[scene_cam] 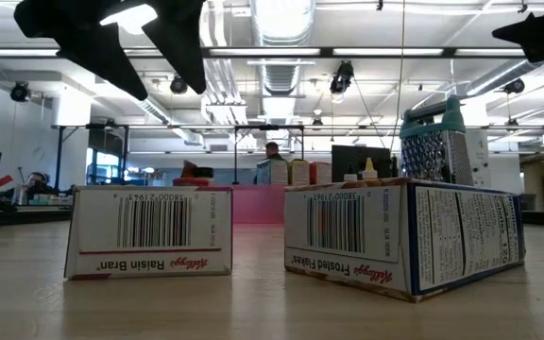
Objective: Pick & Place Kitchen Items
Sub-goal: Put the purple cereal box into the pink bin
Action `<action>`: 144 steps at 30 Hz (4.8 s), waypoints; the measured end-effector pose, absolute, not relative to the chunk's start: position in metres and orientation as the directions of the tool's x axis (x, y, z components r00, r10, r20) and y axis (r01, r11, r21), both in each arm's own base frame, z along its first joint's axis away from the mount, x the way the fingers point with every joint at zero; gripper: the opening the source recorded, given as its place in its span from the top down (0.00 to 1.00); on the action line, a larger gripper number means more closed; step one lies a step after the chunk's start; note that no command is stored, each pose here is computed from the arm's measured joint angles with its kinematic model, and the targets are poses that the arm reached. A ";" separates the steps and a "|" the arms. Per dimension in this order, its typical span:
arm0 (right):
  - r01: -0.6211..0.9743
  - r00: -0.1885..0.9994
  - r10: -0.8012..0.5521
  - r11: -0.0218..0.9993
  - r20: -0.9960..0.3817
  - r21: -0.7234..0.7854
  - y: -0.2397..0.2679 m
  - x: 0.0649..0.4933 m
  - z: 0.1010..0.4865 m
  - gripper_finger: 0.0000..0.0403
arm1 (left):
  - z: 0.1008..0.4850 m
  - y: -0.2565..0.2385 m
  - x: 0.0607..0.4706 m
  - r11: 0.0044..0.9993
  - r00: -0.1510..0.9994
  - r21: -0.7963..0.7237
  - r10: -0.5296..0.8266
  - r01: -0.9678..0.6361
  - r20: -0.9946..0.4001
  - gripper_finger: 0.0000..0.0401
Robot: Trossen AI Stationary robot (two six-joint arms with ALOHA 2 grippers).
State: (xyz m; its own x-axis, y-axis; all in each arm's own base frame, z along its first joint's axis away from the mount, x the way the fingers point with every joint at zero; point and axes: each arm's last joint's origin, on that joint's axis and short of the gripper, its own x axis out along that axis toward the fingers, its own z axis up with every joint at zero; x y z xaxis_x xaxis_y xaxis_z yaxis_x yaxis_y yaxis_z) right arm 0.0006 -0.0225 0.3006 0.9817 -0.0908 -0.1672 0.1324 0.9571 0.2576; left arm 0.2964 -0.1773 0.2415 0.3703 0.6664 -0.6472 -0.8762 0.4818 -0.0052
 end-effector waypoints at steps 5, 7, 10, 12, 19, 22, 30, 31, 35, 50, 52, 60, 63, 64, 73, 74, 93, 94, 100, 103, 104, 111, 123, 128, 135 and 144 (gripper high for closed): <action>0.133 0.982 -0.091 0.957 -0.167 0.258 -0.022 0.001 0.301 0.12 | 0.240 -0.176 0.296 0.477 0.366 -0.003 0.669 -0.879 -0.647 0.01; 0.133 0.982 -0.091 0.957 -0.167 0.258 -0.022 0.001 0.301 0.11 | 0.239 -0.176 0.297 0.460 0.368 -0.031 0.667 -0.887 -0.648 0.01; 0.132 0.982 -0.091 0.957 -0.167 0.258 -0.022 0.001 0.301 0.10 | 0.238 -0.178 0.300 0.386 0.387 -0.155 0.648 -0.909 -0.656 0.00; 0.132 0.982 -0.091 0.957 -0.167 0.258 -0.022 0.001 0.301 0.11 | 0.238 -0.178 0.303 0.345 0.400 -0.220 0.636 -0.912 -0.660 0.00; 0.133 0.982 -0.091 0.957 -0.167 0.258 -0.022 0.001 0.301 0.16 | 0.235 -0.174 0.312 0.225 0.372 -0.297 0.556 -0.928 -0.743 0.00; 0.132 0.982 -0.091 0.957 -0.167 0.258 -0.022 0.001 0.301 0.19 | 0.232 -0.169 0.318 0.028 0.309 -0.329 0.428 -0.944 -0.850 0.00; 0.132 0.982 -0.091 0.957 -0.167 0.258 -0.022 0.001 0.301 0.25 | 0.235 -0.170 0.325 -0.067 0.286 -0.315 0.275 -0.947 -0.918 0.00; 0.132 0.982 -0.091 0.957 -0.167 0.257 -0.022 0.001 0.301 0.26 | 0.237 -0.171 0.326 -0.069 0.292 -0.320 0.264 -0.945 -0.919 0.00; 0.132 0.982 -0.091 0.957 -0.167 0.258 -0.022 0.001 0.301 0.29 | 0.240 -0.173 0.329 -0.078 0.316 -0.342 0.231 -0.937 -0.920 0.00; 0.133 0.982 -0.091 0.957 -0.167 0.258 -0.022 0.001 0.301 0.40 | 0.243 -0.185 0.352 -0.089 0.273 -0.298 0.223 -0.950 -0.936 0.00; 0.133 0.982 -0.091 0.957 -0.167 0.258 -0.022 0.001 0.301 0.41 | 0.252 -0.186 0.354 -0.087 0.256 -0.281 0.228 -0.956 -0.939 0.00; 0.133 0.982 -0.091 0.957 -0.168 0.257 -0.022 0.001 0.301 0.45 | 0.257 -0.187 0.360 -0.219 0.106 -0.157 0.225 -0.963 -0.969 0.00; 0.133 0.982 -0.091 0.957 -0.167 0.258 -0.022 0.001 0.301 0.46 | 0.252 -0.178 0.367 -0.241 0.078 -0.122 0.186 -0.963 -0.980 0.00; 0.133 0.982 -0.091 0.957 -0.167 0.258 -0.022 0.001 0.301 0.45 | 0.250 -0.175 0.369 -0.239 0.073 -0.111 0.164 -0.965 -0.984 0.00; 0.133 0.982 -0.092 0.957 -0.167 0.258 -0.022 0.001 0.301 0.39 | 0.233 -0.167 0.371 -0.240 0.047 -0.088 0.169 -0.967 -0.985 0.00; 0.133 0.982 -0.091 0.957 -0.167 0.258 -0.022 0.001 0.301 0.38 | 0.231 -0.166 0.371 -0.253 0.039 -0.083 0.171 -0.964 -0.984 0.00; 0.133 0.982 -0.092 0.957 -0.167 0.258 -0.022 0.001 0.301 0.22 | 0.215 -0.138 0.380 -0.221 -0.003 -0.030 0.146 -0.975 -0.989 0.00; 0.133 0.982 -0.091 0.957 -0.167 0.258 -0.022 0.001 0.301 0.21 | 0.214 -0.137 0.380 -0.222 -0.014 -0.018 0.142 -0.975 -0.990 0.00; 0.133 0.982 -0.091 0.957 -0.167 0.258 -0.022 0.001 0.301 0.16 | 0.217 -0.134 0.378 -0.220 -0.023 -0.009 0.142 -0.976 -0.990 0.00; 0.133 0.982 -0.091 0.957 -0.167 0.258 -0.022 0.001 0.301 0.13 | 0.221 -0.132 0.378 -0.217 -0.017 -0.015 0.147 -0.976 -0.989 0.00; 0.133 0.982 -0.091 0.957 -0.167 0.258 -0.022 0.001 0.301 0.12 | 0.221 -0.131 0.378 -0.218 -0.019 -0.014 0.149 -0.976 -0.989 0.00; 0.133 0.982 -0.091 0.957 -0.167 0.258 -0.022 0.001 0.301 0.11 | 0.210 -0.132 0.377 -0.201 -0.017 -0.014 0.150 -0.979 -0.988 0.00; 0.133 0.982 -0.091 0.957 -0.167 0.258 -0.022 0.001 0.301 0.20 | 0.213 -0.131 0.377 -0.195 0.004 -0.032 0.143 -0.980 -0.990 0.00; 0.133 0.982 -0.091 0.957 -0.167 0.258 -0.022 0.001 0.301 0.24 | 0.212 -0.132 0.378 -0.188 0.010 -0.037 0.141 -0.982 -0.990 0.00; 0.133 0.982 -0.091 0.957 -0.167 0.258 -0.022 0.001 0.301 0.30 | 0.211 -0.134 0.379 -0.184 0.027 -0.052 0.135 -0.981 -0.990 0.00; 0.133 0.982 -0.091 0.957 -0.167 0.258 -0.022 0.001 0.301 0.37 | 0.206 -0.134 0.379 -0.164 0.035 -0.057 0.134 -0.985 -0.990 0.00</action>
